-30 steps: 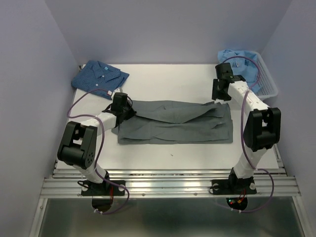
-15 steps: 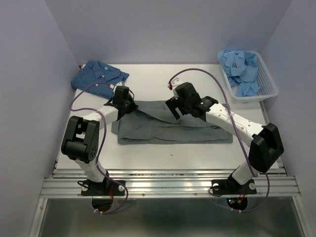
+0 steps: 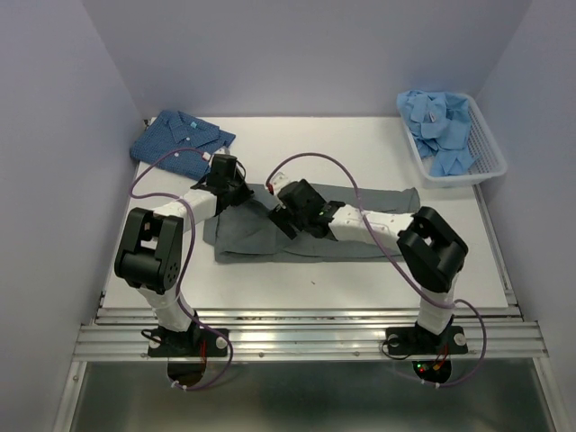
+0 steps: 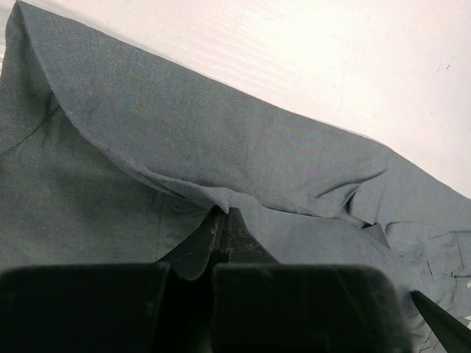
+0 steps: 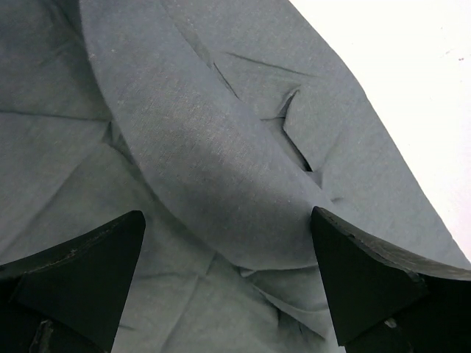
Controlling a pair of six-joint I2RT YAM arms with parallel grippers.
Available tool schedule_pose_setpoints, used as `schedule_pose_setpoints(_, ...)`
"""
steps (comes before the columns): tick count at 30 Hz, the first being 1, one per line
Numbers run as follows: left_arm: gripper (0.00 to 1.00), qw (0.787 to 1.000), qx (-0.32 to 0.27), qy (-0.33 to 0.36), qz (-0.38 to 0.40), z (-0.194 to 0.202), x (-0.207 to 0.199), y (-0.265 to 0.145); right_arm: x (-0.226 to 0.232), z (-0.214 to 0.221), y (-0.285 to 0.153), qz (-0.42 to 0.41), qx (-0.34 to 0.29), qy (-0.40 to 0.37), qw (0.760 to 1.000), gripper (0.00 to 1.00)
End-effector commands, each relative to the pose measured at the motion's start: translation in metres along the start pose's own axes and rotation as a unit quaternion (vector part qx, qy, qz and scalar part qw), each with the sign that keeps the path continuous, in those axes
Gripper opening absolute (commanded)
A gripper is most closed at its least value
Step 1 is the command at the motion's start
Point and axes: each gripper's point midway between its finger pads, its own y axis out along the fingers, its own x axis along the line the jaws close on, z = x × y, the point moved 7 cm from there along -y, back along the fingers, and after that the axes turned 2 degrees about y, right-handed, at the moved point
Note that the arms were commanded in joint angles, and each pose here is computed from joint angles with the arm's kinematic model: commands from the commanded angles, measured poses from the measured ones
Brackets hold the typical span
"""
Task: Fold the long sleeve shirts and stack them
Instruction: Fold the shirt
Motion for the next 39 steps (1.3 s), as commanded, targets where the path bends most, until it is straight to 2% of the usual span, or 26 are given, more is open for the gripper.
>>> schedule_pose_setpoints(1,0.0,1.0,-0.015,0.005,0.023,-0.014,-0.014,-0.008,-0.002,-0.021,0.014,0.087,-0.047,-0.02,0.995,1.0)
schedule_pose_setpoints(4,0.0,0.999,-0.018,0.006,0.026,-0.015,-0.015,-0.011,-0.013,-0.01,0.023,0.173,-0.025,-0.029,0.984,1.0)
schedule_pose_setpoints(8,0.0,0.999,-0.022,0.005,0.024,-0.016,-0.014,-0.014,-0.03,-0.007,0.016,0.273,-0.037,-0.01,0.961,1.0)
schedule_pose_setpoints(11,0.0,0.999,-0.022,0.007,0.023,-0.015,-0.014,-0.015,-0.039,-0.01,0.003,0.307,-0.054,0.016,0.95,1.0)
schedule_pose_setpoints(15,0.0,1.0,-0.022,0.006,0.021,-0.015,-0.013,-0.014,-0.044,-0.006,-0.006,0.313,-0.055,0.019,0.948,0.99)
schedule_pose_setpoints(18,0.0,0.999,-0.023,0.006,0.021,-0.016,-0.014,-0.014,-0.047,-0.003,-0.01,0.321,-0.051,0.015,0.946,0.95)
schedule_pose_setpoints(19,0.0,1.0,-0.023,0.005,0.02,-0.016,-0.013,-0.013,-0.046,0.0,-0.009,0.323,-0.045,0.007,0.945,0.79)
schedule_pose_setpoints(21,0.0,1.0,-0.023,0.006,0.02,-0.016,-0.013,-0.013,-0.047,0.003,-0.009,0.33,-0.038,-0.003,0.943,0.65)
schedule_pose_setpoints(22,0.0,1.0,-0.023,0.006,0.02,-0.016,-0.014,-0.013,-0.047,0.005,-0.009,0.333,-0.033,-0.009,0.942,0.62)
schedule_pose_setpoints(27,0.0,1.0,-0.024,0.006,0.017,-0.016,-0.013,-0.012,-0.058,0.016,-0.021,0.348,-0.021,-0.02,0.937,0.62)
schedule_pose_setpoints(29,0.0,1.0,-0.024,0.006,0.018,-0.016,-0.014,-0.012,-0.072,0.02,-0.024,0.349,-0.016,-0.012,0.937,0.39)
schedule_pose_setpoints(30,0.0,1.0,-0.023,0.006,0.02,-0.016,-0.014,-0.011,-0.071,0.018,-0.027,0.325,-0.025,-0.013,0.945,0.36)
schedule_pose_setpoints(31,0.0,1.0,-0.023,0.006,0.02,-0.017,-0.015,-0.01,-0.075,0.017,-0.028,0.317,-0.028,-0.008,0.948,0.26)
schedule_pose_setpoints(34,0.0,0.999,-0.022,0.008,0.024,-0.019,-0.017,-0.01,-0.08,0.008,-0.031,0.265,-0.054,0.003,0.963,0.14)
schedule_pose_setpoints(36,0.0,0.999,-0.022,0.01,0.028,-0.021,-0.02,-0.009,-0.078,0.004,-0.028,0.208,-0.065,0.003,0.976,0.11)
schedule_pose_setpoints(39,0.0,0.999,-0.025,0.011,0.03,-0.024,-0.021,-0.009,-0.092,0.0,-0.03,0.192,-0.073,0.002,0.979,0.06)
